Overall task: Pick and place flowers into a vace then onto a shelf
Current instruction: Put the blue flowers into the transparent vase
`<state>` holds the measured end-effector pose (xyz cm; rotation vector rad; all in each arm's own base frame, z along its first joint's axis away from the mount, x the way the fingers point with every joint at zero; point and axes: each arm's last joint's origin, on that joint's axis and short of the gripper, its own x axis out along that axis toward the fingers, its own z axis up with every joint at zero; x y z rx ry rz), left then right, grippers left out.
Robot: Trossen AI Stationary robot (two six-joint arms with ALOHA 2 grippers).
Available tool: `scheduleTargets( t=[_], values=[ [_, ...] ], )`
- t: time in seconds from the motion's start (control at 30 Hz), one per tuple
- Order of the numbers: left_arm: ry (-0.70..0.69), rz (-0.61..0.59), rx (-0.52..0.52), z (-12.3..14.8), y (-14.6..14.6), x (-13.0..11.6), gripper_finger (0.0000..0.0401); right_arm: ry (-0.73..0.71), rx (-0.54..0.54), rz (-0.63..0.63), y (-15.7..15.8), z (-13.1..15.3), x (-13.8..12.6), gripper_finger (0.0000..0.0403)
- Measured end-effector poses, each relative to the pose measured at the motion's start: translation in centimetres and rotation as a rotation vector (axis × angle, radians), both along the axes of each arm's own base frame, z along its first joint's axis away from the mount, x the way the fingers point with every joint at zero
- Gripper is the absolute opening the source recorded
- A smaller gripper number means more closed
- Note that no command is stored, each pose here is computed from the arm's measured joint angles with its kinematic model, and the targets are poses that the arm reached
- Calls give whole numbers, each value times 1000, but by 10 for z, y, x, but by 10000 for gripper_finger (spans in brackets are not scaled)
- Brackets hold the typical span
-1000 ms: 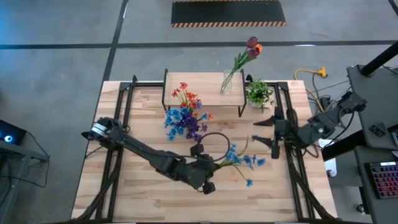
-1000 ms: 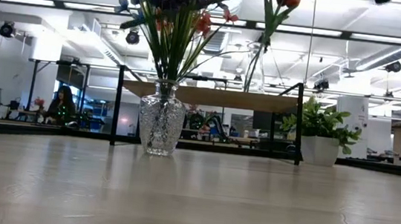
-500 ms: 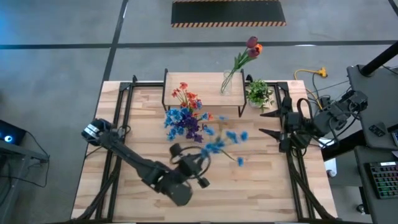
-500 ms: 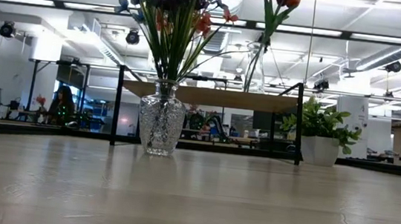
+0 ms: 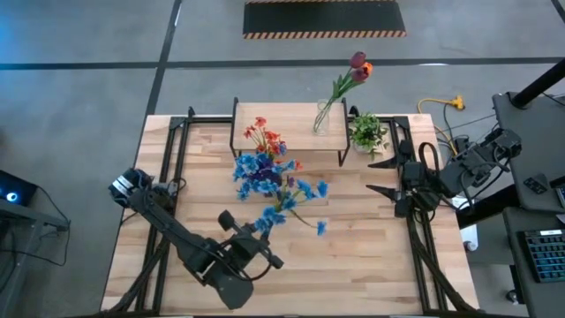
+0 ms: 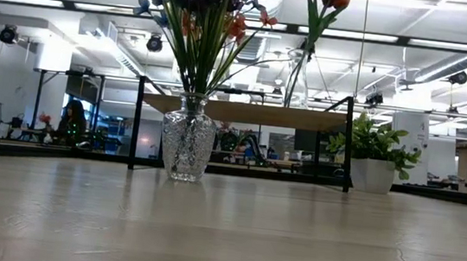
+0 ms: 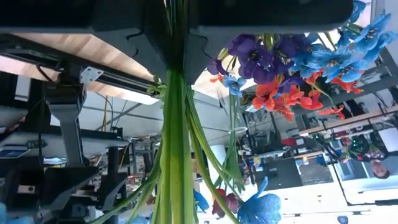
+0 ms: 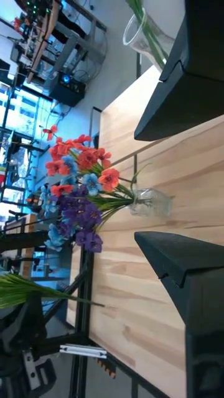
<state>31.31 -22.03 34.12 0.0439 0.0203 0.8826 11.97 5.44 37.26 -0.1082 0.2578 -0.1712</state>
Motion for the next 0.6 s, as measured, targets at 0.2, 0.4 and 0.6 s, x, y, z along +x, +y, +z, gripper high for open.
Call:
scheduleTargets(
  t=[0.2, 0.4, 0.6],
  values=[
    [18, 3, 15, 12, 6, -6, 6, 2, 3, -1, 0, 0, 0, 242],
    [39, 37, 31, 34, 25, -9, 6, 12, 8, -4, 1, -5, 1, 242],
    [41, 57, 32, 58, 41, -19, 6, 28, 29, -13, 2, -14, 3, 242]
  ],
)
